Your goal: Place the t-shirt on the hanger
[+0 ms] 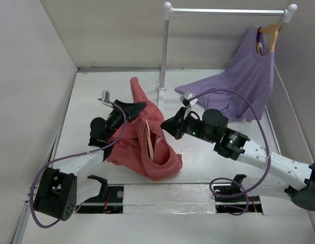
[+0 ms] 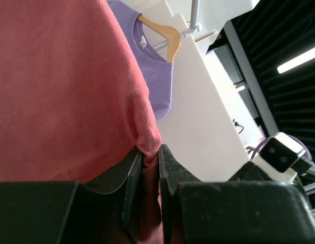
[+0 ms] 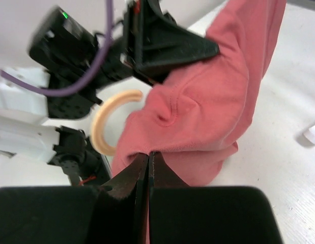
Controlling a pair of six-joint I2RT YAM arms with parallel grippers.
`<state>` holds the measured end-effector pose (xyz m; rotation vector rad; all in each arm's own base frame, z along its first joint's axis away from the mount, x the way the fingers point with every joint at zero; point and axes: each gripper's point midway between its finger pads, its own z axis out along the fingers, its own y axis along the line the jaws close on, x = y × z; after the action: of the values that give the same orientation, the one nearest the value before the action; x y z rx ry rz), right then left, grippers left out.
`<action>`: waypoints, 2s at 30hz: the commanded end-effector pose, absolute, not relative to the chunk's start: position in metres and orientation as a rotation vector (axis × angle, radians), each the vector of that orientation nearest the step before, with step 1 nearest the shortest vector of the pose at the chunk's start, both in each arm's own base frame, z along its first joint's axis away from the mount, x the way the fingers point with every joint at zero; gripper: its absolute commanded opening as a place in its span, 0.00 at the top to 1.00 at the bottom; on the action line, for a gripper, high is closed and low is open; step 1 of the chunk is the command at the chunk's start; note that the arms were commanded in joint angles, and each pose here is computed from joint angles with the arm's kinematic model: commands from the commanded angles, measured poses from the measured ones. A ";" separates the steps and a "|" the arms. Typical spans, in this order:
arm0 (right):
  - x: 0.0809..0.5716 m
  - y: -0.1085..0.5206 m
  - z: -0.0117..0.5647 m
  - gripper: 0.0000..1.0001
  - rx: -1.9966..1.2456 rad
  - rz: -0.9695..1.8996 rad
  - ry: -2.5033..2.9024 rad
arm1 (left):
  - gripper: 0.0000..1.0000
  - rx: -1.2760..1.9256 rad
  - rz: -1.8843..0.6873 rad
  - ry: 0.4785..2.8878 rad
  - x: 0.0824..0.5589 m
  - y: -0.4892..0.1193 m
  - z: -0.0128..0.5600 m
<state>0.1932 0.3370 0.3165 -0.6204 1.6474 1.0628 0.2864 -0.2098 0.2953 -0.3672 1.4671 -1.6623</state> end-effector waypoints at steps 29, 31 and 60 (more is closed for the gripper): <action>0.219 0.330 0.277 0.47 -0.408 1.042 1.777 | 1.00 -0.355 -1.784 1.251 0.267 -0.193 0.334; 0.217 0.315 0.274 0.46 -0.399 0.965 1.792 | 1.00 -0.346 -1.771 1.268 0.268 -0.195 0.335; 0.168 0.393 0.236 0.61 -0.579 1.068 1.766 | 1.00 -0.344 -1.658 1.330 0.270 -0.197 0.336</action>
<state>0.1599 0.3780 0.1947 -0.6440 1.8847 1.0027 0.2789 -0.1987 0.2893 -0.4489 1.4648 -1.6297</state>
